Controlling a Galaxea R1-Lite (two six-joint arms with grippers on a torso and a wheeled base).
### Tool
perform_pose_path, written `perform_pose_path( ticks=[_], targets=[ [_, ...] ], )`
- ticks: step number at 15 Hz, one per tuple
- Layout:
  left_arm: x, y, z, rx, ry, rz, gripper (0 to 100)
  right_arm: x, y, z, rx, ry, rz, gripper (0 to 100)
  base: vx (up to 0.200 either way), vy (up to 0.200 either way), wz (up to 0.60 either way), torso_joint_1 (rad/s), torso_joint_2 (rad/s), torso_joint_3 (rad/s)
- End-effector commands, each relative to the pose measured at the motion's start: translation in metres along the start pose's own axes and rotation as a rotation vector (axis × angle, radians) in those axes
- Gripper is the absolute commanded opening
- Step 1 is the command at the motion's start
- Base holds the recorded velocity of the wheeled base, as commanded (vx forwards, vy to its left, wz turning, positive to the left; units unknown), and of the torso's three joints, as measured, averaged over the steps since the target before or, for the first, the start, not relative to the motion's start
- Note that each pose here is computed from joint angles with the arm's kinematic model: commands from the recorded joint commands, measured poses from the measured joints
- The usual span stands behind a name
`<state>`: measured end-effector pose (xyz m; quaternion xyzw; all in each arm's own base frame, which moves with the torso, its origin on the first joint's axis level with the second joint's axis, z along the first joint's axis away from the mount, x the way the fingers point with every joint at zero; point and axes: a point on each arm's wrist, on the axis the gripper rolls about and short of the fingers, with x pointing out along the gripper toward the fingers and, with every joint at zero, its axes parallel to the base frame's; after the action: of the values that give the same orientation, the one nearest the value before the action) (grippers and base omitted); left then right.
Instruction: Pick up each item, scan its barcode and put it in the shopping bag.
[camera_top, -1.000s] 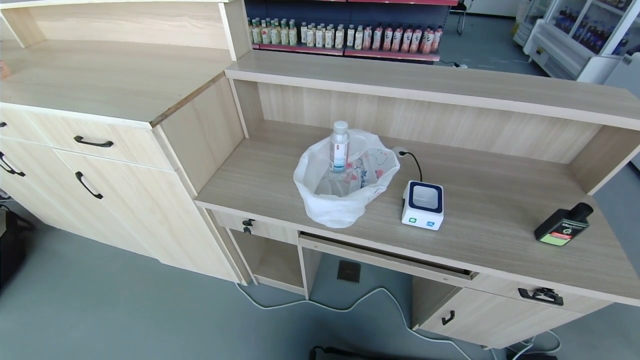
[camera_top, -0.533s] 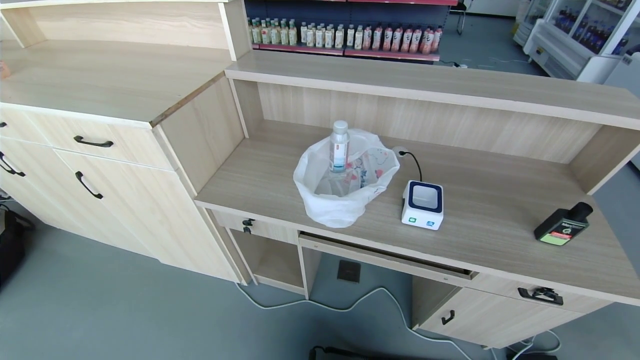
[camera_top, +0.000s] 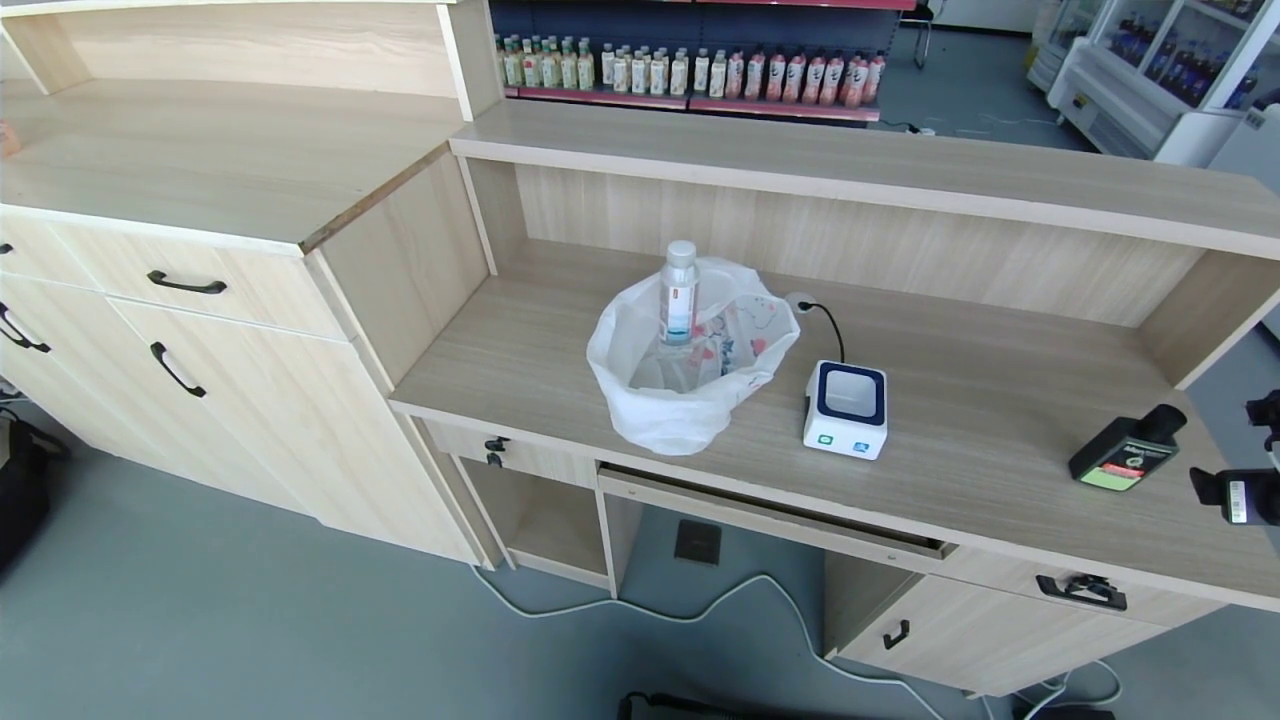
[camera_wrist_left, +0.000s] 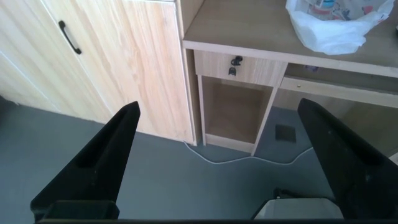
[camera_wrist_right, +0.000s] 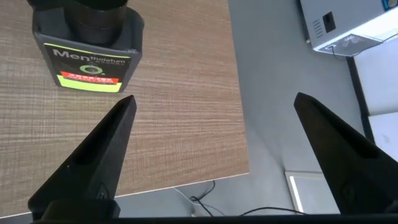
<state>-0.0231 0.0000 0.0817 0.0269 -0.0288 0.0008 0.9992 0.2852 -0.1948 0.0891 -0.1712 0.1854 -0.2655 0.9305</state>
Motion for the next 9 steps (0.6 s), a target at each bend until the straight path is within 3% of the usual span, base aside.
perform_pose_path(
  ticks=[1, 9],
  targets=[
    [0.0, 0.0, 0.0, 0.0, -0.001, 0.0, 100, 0.003, 0.006, 0.003, -0.005, -0.01, 0.015, 100, 0.0, 0.0, 0.0, 0.0, 0.0, 0.0],
    [0.0, 0.0, 0.0, 0.0, -0.001, 0.0, 100, 0.019, 0.01, 0.015, 0.0, -0.059, 0.015, 100, 0.0, 0.0, 0.0, 0.0, 0.0, 0.0]
  ],
)
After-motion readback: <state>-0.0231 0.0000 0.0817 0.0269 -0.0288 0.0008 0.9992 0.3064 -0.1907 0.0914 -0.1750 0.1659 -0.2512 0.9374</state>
